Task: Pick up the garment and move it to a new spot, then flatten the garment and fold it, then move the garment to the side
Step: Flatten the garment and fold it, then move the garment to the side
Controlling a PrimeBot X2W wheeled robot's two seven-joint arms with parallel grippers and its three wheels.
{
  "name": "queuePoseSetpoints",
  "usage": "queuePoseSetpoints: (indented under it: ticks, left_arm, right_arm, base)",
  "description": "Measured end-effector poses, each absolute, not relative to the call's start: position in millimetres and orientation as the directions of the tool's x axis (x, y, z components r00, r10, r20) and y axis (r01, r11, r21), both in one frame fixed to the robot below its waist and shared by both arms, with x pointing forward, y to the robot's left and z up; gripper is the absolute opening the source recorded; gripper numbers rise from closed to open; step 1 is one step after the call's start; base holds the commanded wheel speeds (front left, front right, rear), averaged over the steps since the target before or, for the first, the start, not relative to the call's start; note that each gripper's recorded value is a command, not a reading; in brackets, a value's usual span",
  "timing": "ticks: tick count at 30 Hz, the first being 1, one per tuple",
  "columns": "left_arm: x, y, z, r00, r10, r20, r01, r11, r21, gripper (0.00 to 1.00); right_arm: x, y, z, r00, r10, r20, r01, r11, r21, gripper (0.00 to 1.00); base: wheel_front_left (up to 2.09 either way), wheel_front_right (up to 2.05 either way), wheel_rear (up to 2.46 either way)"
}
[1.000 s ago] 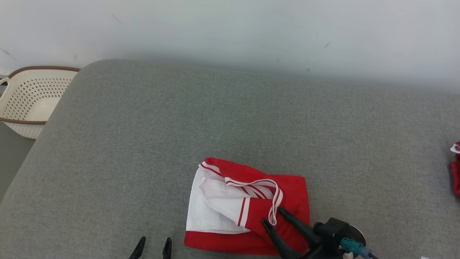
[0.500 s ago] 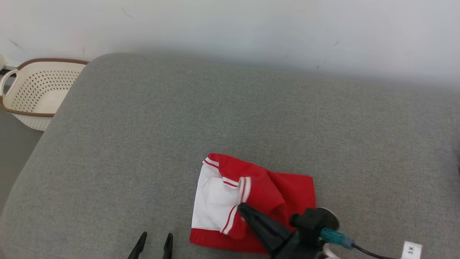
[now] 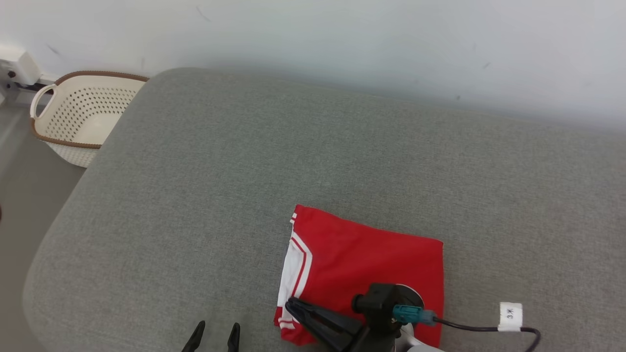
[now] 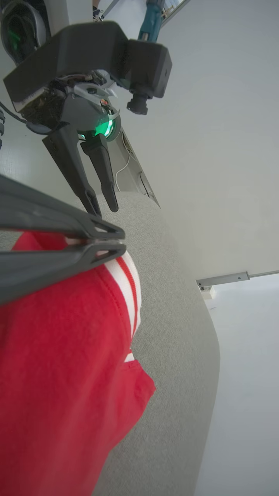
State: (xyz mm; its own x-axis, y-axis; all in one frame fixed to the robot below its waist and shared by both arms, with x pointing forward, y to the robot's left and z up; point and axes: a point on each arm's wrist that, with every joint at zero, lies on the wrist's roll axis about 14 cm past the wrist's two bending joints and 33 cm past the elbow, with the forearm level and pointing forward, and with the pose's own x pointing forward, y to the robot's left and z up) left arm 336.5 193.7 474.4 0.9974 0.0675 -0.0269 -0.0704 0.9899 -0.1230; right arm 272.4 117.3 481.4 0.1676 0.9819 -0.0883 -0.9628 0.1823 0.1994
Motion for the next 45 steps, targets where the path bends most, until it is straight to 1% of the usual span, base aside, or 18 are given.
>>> queuePoseSetpoints:
  ticks: [1, 2, 7, 9, 10, 12, 16, 19, 23, 25, 30, 32, 34, 40, 43, 44, 45]
  left_arm:
    - [335.2, 195.2, 473.1, 0.997, 0.073, -0.031, -0.076, 0.989, -0.123, 1.00]
    - [333.9, 196.2, 472.1, 0.996, 0.076, -0.035, -0.080, 0.989, -0.122, 1.00]
    - [330.8, 201.0, 470.9, 0.995, 0.093, -0.039, -0.097, 0.988, -0.121, 1.00]
    - [331.0, 202.0, 471.4, 0.995, 0.096, -0.037, -0.099, 0.988, -0.120, 1.00]
    - [331.1, 202.8, 471.5, 0.994, 0.098, -0.037, -0.102, 0.988, -0.119, 1.00]
    - [331.8, 202.3, 471.4, 0.995, 0.096, -0.037, -0.100, 0.988, -0.118, 1.00]
    - [336.3, 196.9, 473.5, 0.996, 0.079, -0.029, -0.082, 0.990, -0.113, 1.00]
    - [339.8, 192.8, 475.8, 0.998, 0.066, -0.021, -0.068, 0.991, -0.112, 1.00]
    - [344.0, 187.6, 478.1, 0.999, 0.047, -0.013, -0.048, 0.993, -0.105, 1.00]
    - [345.8, 185.8, 478.9, 0.999, 0.041, -0.010, -0.042, 0.994, -0.103, 1.00]
    - [348.4, 182.6, 478.2, 0.999, 0.030, -0.013, -0.031, 0.995, -0.096, 1.00]
    - [348.6, 182.5, 477.8, 0.999, 0.029, -0.014, -0.031, 0.995, -0.094, 1.00]
    - [348.2, 183.8, 477.9, 0.999, 0.033, -0.014, -0.034, 0.995, -0.091, 1.00]
    - [345.2, 189.5, 476.9, 0.999, 0.048, -0.018, -0.049, 0.995, -0.088, 1.00]
    - [344.3, 190.9, 476.9, 0.998, 0.052, -0.018, -0.053, 0.995, -0.087, 1.00]
    - [344.0, 191.1, 477.1, 0.998, 0.053, -0.018, -0.054, 0.995, -0.087, 1.00]
    - [343.8, 191.1, 477.5, 0.998, 0.054, -0.016, -0.055, 0.995, -0.087, 1.00]
  right_arm:
    - [272.3, 117.5, 473.8, 0.164, 0.979, -0.121, -0.960, 0.186, 0.208, 0.36]
    - [273.0, 117.4, 467.9, 0.161, 0.976, -0.145, -0.960, 0.189, 0.207, 1.00]
    - [277.3, 120.2, 465.6, 0.166, 0.976, -0.140, -0.956, 0.194, 0.221, 1.00]
    - [282.5, 118.1, 468.9, 0.181, 0.976, -0.125, -0.954, 0.204, 0.217, 1.00]
    - [288.4, 116.2, 472.1, 0.199, 0.973, -0.113, -0.951, 0.220, 0.216, 1.00]
    - [307.2, 107.2, 476.1, 0.260, 0.960, -0.102, -0.940, 0.276, 0.202, 1.00]
    - [363.5, 73.1, 489.1, 0.457, 0.887, -0.063, -0.872, 0.461, 0.165, 1.00]
    - [382.7, 43.0, 481.2, 0.570, 0.818, -0.074, -0.801, 0.574, 0.170, 1.00]
    - [387.8, 9.5, 456.3, 0.656, 0.742, -0.137, -0.721, 0.670, 0.176, 1.00]
    - [386.7, -3.6, 441.6, 0.682, 0.710, -0.178, -0.686, 0.705, 0.180, 1.00]
    - [382.5, -10.8, 420.8, 0.711, 0.666, -0.225, -0.627, 0.745, 0.228, 1.00]
    - [383.7, -9.3, 418.9, 0.713, 0.663, -0.229, -0.623, 0.749, 0.225, 1.00]
    - [381.4, -10.3, 409.4, 0.702, 0.663, -0.261, -0.636, 0.748, 0.189, 1.00]
    - [389.2, -6.6, 401.9, 0.713, 0.641, -0.284, -0.614, 0.766, 0.190, 1.00]
    - [387.3, -2.9, 396.9, 0.709, 0.640, -0.297, -0.611, 0.767, 0.196, 1.00]
    - [386.6, -1.0, 396.6, 0.706, 0.642, -0.297, -0.612, 0.765, 0.199, 0.93]
    - [386.1, 0.9, 396.7, 0.705, 0.645, -0.296, -0.614, 0.763, 0.200, 0.93]
  base:
    - [0.00, 0.00, 0.00]
    - [0.00, 0.00, 0.00]
    - [0.00, 0.00, 0.00]
    - [0.00, 0.00, 0.00]
    - [0.00, 0.00, 0.00]
    - [0.00, 0.00, 0.00]
    - [0.00, 0.00, 0.00]
    - [0.00, 0.00, 0.00]
    - [0.00, 0.00, 0.00]
    - [0.00, 0.00, 0.00]
    - [0.00, 0.00, 0.00]
    - [0.00, 0.00, 0.00]
    - [0.00, 0.00, 0.00]
    - [0.00, 0.00, 0.00]
    - [0.00, 0.00, 0.00]
    - [0.00, 0.00, 0.00]
    - [0.00, 0.00, 0.00]
